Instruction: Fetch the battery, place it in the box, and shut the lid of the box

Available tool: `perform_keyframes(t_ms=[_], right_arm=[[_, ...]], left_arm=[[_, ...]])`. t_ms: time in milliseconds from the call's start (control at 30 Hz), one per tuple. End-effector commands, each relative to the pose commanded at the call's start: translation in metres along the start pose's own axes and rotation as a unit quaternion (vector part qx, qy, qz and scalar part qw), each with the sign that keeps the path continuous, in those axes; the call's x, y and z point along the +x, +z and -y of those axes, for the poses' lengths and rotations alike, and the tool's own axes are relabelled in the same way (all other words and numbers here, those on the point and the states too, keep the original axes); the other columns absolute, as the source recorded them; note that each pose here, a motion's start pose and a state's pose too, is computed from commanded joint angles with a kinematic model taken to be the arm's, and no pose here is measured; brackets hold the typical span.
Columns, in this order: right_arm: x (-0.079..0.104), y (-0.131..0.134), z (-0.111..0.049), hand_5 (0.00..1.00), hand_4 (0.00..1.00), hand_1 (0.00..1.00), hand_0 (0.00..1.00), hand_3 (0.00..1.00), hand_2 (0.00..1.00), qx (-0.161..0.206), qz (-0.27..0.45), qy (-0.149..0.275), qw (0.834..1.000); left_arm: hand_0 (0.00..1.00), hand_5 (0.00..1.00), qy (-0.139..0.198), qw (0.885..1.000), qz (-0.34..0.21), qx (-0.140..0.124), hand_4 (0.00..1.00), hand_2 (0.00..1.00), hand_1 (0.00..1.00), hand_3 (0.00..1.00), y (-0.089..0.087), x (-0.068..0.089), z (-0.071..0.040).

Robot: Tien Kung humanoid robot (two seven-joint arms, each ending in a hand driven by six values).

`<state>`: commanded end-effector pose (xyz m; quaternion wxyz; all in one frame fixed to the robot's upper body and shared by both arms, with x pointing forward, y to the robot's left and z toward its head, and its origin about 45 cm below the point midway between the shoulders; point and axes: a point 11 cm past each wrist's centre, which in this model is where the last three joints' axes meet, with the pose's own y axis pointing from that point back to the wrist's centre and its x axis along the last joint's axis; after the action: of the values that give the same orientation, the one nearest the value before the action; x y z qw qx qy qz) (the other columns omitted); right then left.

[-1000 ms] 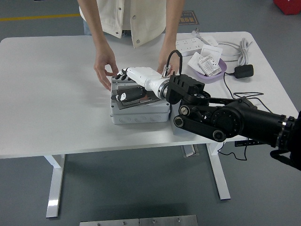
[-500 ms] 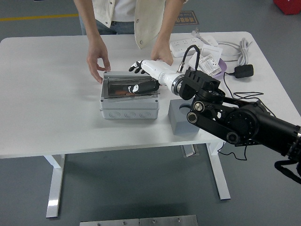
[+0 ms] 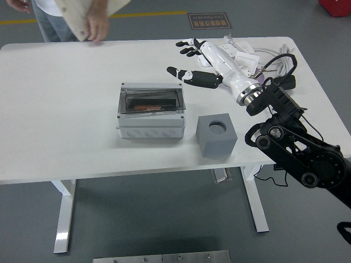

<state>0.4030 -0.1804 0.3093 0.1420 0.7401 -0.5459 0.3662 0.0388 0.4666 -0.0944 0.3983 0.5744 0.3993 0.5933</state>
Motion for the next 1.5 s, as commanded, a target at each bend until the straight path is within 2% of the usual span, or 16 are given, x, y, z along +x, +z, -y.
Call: perform_keyframes(t_ms=[133, 167, 333, 367, 433, 500, 533, 733, 767, 867, 933, 967, 1100, 1167, 1300, 1500], right_arm=[[0.014, 0.001, -0.016, 0.649, 0.883, 0.666, 0.732, 0.74, 0.699, 0.022, 0.06, 0.063, 0.996], [0.017, 0.002, -0.021, 0.647, 0.868, 0.551, 0.543, 0.638, 0.623, 0.026, 0.073, 0.076, 0.994], [0.029, 0.012, -0.051, 0.647, 0.868, 0.551, 0.543, 0.638, 0.623, 0.037, 0.156, 0.147, 0.976], [0.031, 0.015, -0.057, 0.571, 0.8, 0.478, 0.505, 0.617, 0.572, 0.035, 0.17, 0.16, 0.972], [0.031, 0.024, -0.07, 0.571, 0.8, 0.478, 0.505, 0.617, 0.572, 0.029, 0.203, 0.175, 0.963], [0.027, 0.03, -0.082, 0.571, 0.8, 0.478, 0.505, 0.617, 0.572, 0.024, 0.237, 0.174, 0.956], [0.022, 0.033, -0.09, 0.507, 0.756, 0.454, 0.487, 0.614, 0.531, 0.019, 0.262, 0.167, 0.95], [-0.006, 0.043, -0.123, 0.507, 0.756, 0.454, 0.487, 0.614, 0.531, -0.031, 0.352, 0.131, 0.926], [-0.01, 0.046, -0.128, 0.516, 0.768, 0.544, 0.59, 0.637, 0.577, -0.041, 0.363, 0.129, 0.922], [-0.023, 0.051, -0.14, 0.516, 0.768, 0.544, 0.59, 0.637, 0.577, -0.065, 0.387, 0.124, 0.911], [-0.028, 0.052, -0.141, 0.516, 0.768, 0.544, 0.59, 0.637, 0.577, -0.07, 0.393, 0.122, 0.909], [-0.029, 0.052, -0.14, 0.753, 0.887, 0.679, 0.733, 0.733, 0.698, -0.07, 0.395, 0.121, 0.908], [-0.026, 0.047, -0.13, 0.753, 0.887, 0.679, 0.733, 0.733, 0.698, -0.058, 0.4, 0.121, 0.907], [-0.022, 0.045, -0.123, 0.723, 0.87, 0.686, 0.738, 0.735, 0.702, -0.05, 0.399, 0.123, 0.907], [-0.015, 0.044, -0.108, 0.723, 0.87, 0.686, 0.738, 0.735, 0.702, -0.039, 0.395, 0.126, 0.909], [-0.015, 0.056, -0.086, 0.725, 0.872, 0.688, 0.741, 0.736, 0.703, -0.049, 0.379, 0.121, 0.916]], left_arm=[[0.616, 0.219, -0.003, 1.0, -0.001, -0.002, 0.679, 0.679, 0.766, 0.725, 0.001, -0.003, 0.0], [0.616, 0.219, -0.004, 1.0, -0.001, -0.003, 0.68, 0.68, 0.766, 0.724, 0.001, -0.004, 0.0], [0.616, 0.219, -0.006, 1.0, -0.002, -0.003, 0.68, 0.68, 0.766, 0.724, 0.0, -0.007, 0.0], [0.616, 0.219, -0.007, 1.0, -0.003, -0.003, 0.68, 0.679, 0.766, 0.724, -0.001, -0.008, 0.0], [0.616, 0.219, -0.007, 1.0, -0.005, -0.002, 0.68, 0.679, 0.766, 0.724, -0.004, -0.008, 0.001], [0.616, 0.219, -0.006, 1.0, -0.006, 0.0, 0.68, 0.679, 0.766, 0.724, -0.006, -0.008, 0.001], [0.616, 0.219, -0.006, 1.0, -0.008, 0.001, 0.68, 0.68, 0.766, 0.725, -0.008, -0.007, 0.001], [0.616, 0.219, -0.002, 1.0, -0.014, 0.011, 0.68, 0.68, 0.766, 0.725, -0.021, -0.003, 0.002], [0.616, 0.219, -0.002, 1.0, -0.016, 0.013, 0.68, 0.679, 0.766, 0.725, -0.023, -0.003, 0.002], [0.616, 0.219, -0.002, 1.0, -0.02, 0.018, 0.68, 0.679, 0.766, 0.725, -0.031, -0.004, 0.002], [0.616, 0.219, -0.002, 1.0, -0.022, 0.022, 0.68, 0.679, 0.766, 0.725, -0.035, -0.005, 0.003], [0.617, 0.22, -0.003, 0.999, -0.022, 0.024, 0.68, 0.679, 0.765, 0.725, -0.037, -0.005, 0.003], [0.617, 0.22, -0.002, 0.999, -0.024, 0.028, 0.68, 0.679, 0.765, 0.725, -0.042, -0.004, 0.003], [0.618, 0.219, 0.0, 0.999, -0.025, 0.028, 0.68, 0.679, 0.766, 0.725, -0.042, -0.003, 0.003], [0.618, 0.219, 0.001, 0.999, -0.025, 0.026, 0.68, 0.679, 0.766, 0.725, -0.04, -0.001, 0.003], [0.617, 0.22, 0.0, 0.999, -0.024, 0.025, 0.681, 0.678, 0.765, 0.726, -0.038, -0.001, 0.002]])
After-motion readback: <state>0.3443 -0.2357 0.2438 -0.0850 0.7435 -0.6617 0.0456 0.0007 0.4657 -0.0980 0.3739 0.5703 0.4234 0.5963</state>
